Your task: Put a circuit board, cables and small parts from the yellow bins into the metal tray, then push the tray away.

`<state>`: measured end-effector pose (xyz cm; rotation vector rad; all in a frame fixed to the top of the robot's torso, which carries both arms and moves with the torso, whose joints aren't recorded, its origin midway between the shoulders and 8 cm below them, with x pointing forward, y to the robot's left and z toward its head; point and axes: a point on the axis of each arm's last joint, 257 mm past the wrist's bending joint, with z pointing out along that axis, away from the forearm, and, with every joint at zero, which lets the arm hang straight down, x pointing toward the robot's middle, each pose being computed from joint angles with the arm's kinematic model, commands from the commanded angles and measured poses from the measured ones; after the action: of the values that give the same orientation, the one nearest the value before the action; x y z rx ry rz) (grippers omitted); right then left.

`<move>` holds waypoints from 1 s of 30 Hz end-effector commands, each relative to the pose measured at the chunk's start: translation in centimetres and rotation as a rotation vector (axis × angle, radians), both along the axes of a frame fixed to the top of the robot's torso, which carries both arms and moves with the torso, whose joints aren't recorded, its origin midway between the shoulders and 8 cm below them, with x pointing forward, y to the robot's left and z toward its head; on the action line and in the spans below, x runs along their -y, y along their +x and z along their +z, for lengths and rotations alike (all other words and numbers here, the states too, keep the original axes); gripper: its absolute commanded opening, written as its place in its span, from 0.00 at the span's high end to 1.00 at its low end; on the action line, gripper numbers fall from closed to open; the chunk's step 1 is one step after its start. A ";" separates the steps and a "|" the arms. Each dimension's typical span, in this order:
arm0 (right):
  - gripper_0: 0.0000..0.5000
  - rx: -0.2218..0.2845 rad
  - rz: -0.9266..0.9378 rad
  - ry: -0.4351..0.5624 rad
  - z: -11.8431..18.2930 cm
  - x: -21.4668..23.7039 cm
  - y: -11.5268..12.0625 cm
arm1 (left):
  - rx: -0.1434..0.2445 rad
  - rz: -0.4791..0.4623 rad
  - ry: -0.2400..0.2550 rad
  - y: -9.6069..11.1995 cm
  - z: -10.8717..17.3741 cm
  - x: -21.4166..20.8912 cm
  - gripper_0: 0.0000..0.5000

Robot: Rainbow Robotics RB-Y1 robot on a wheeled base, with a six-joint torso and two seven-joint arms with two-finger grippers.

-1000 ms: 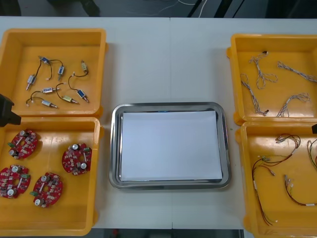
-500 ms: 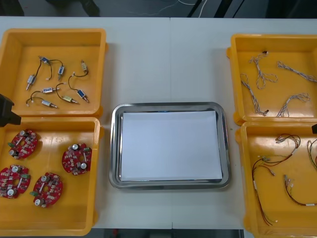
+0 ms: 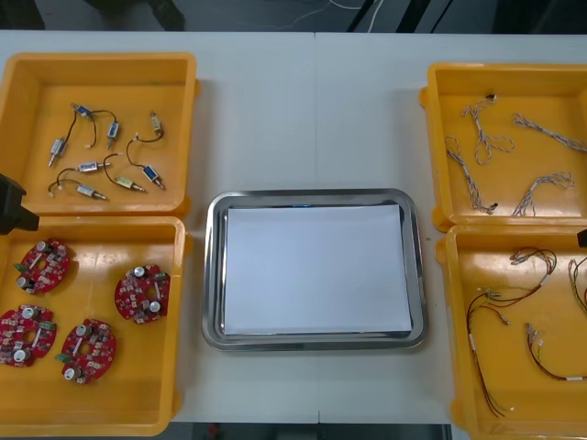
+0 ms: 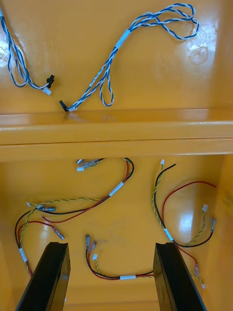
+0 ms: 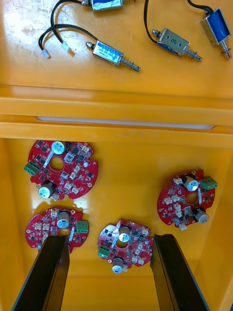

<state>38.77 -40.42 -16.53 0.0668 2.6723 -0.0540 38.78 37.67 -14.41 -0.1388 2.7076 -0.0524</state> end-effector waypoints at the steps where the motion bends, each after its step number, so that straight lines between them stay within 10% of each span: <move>1: 0.00 0.034 -0.054 0.034 0.8 0.1 -0.1 | 0.018 -0.051 0.080 -0.5 1.4 -1.7 0.00; 30: 0.00 0.034 -0.054 0.034 0.8 0.1 -0.1 | 0.018 -0.051 0.080 -0.5 1.4 -1.7 0.00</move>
<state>38.77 -40.42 -16.53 0.0668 2.6723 -0.0540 38.78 37.67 -14.41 -0.1388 2.7076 -0.0524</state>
